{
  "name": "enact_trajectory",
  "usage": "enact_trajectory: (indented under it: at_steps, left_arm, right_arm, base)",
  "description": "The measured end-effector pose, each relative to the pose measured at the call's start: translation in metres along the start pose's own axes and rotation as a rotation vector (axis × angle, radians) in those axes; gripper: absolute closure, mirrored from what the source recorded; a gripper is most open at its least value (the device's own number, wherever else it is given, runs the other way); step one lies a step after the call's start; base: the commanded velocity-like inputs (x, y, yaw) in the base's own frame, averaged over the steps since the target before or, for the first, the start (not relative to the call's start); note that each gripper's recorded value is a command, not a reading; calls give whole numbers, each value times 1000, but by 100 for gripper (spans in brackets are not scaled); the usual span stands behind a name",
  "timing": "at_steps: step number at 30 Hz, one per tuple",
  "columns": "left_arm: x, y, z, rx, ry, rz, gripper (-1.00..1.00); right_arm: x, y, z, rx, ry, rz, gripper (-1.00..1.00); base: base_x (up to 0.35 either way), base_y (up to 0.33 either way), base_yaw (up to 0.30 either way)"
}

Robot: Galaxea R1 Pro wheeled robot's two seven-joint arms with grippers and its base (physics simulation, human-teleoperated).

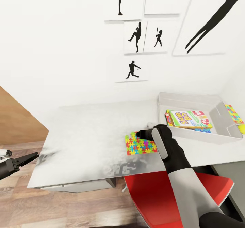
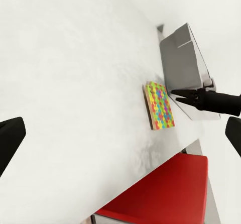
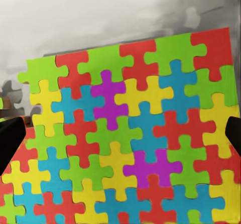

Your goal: Put all the toys in the child's room - the three board games (two on the bed and one on the table), the two jigsaw puzzles on the table, and the tennis ball on the table - inside the toy box on the table in the child's room.

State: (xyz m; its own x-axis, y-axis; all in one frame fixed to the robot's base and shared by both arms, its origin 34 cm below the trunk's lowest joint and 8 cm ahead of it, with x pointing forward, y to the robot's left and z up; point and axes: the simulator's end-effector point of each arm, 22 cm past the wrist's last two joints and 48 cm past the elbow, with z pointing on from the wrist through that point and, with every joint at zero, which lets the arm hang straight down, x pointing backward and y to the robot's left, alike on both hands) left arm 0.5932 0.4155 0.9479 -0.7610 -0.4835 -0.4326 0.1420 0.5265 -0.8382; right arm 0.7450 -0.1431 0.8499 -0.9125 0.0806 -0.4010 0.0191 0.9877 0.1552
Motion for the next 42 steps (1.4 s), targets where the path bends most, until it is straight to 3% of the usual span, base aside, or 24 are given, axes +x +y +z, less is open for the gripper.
enact_trajectory:
  at_steps: [7,14,42]
  left_arm:
    - [-3,-1,-3,-4,-1,6,-100]
    - [-4,-1,-4,-5,0,9,-100]
    - [-2,1,-4,-8,2,5,-100]
  right_arm:
    - [-1,-13,-3,71,-3,1,-100]
    - [1,-19,-2,99,3,1,-100]
    - [26,-29,16,124,70,4,-100]
  base:
    - [0,0,0]
    - [0,0,0]
    - [0,0,0]
